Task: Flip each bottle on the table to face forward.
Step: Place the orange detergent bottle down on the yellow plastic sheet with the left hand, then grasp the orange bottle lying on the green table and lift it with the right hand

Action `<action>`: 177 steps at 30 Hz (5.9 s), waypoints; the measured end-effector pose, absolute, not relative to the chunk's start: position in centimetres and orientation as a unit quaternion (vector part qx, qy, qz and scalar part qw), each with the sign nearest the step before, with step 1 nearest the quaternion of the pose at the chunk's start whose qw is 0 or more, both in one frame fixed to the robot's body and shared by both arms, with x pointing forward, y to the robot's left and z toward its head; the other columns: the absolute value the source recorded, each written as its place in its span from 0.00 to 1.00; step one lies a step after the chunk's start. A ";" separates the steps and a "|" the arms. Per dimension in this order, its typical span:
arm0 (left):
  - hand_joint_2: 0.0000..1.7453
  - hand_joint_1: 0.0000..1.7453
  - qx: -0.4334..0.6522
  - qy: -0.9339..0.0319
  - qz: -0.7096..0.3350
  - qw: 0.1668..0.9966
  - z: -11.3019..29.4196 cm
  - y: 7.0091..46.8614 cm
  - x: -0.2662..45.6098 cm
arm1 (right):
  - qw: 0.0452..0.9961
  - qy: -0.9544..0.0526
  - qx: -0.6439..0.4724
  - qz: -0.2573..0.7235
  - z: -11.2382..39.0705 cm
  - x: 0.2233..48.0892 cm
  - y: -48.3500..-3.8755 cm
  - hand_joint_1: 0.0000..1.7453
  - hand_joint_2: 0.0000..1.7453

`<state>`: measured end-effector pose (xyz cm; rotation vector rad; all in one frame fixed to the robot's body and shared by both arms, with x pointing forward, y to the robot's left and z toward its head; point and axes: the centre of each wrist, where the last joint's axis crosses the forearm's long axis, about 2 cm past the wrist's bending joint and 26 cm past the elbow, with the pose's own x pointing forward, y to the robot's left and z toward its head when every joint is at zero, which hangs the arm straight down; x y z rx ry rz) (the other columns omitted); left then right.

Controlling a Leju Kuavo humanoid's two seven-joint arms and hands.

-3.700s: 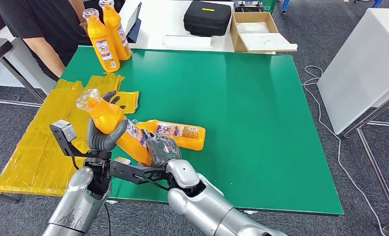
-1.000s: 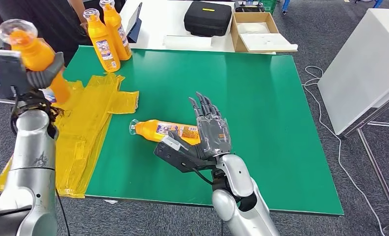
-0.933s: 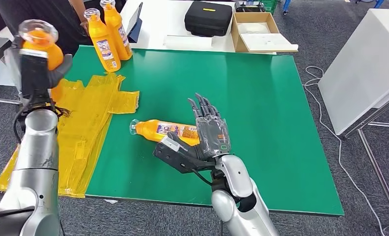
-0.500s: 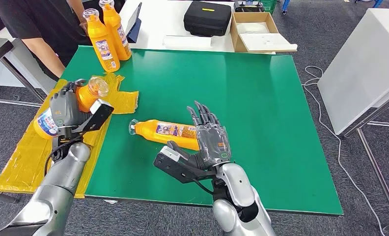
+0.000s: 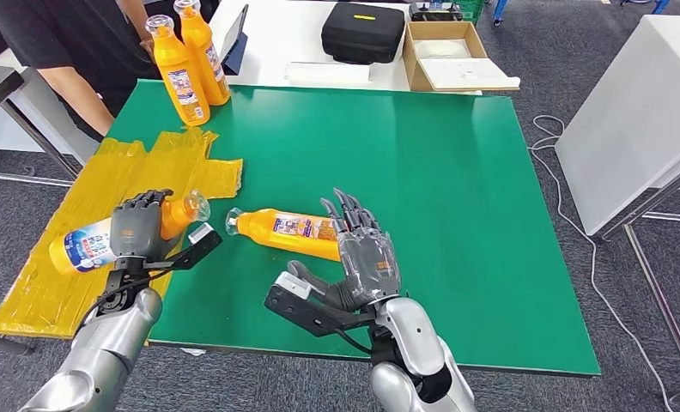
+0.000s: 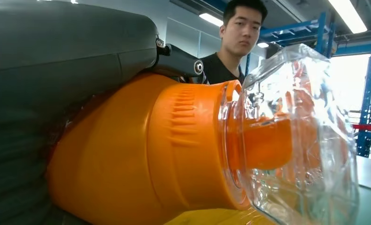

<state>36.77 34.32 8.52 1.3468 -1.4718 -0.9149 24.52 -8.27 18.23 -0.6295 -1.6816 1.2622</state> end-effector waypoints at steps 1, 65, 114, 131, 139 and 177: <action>1.00 1.00 0.546 -0.595 -0.372 0.457 8.5 34.3 36.7 | 0.456 -0.682 -0.255 0.512 18.2 24.5 -8.3 0.00 0.00; 0.00 0.00 0.291 -0.863 -0.018 0.413 15.9 27.6 41.0 | 0.603 -0.449 -0.249 0.611 9.6 38.0 -15.9 0.00 1.00; 0.00 0.00 0.289 -0.864 -0.013 0.411 15.5 27.7 40.4 | 0.572 -0.451 -0.242 0.641 11.3 38.0 -11.6 0.00 1.00; 0.00 0.00 0.288 -0.866 -0.001 0.409 15.7 28.1 40.4 | 0.573 -0.406 -0.244 0.668 11.7 38.4 -11.2 0.00 1.00; 0.00 0.00 0.285 -0.867 0.001 0.410 15.8 28.0 40.4 | 0.578 -0.379 -0.248 0.679 11.1 38.2 -11.6 0.00 1.00; 0.00 0.00 0.284 -0.870 0.007 0.403 16.0 27.9 40.2 | 0.579 -0.389 -0.285 0.658 11.7 38.8 -11.8 0.00 1.00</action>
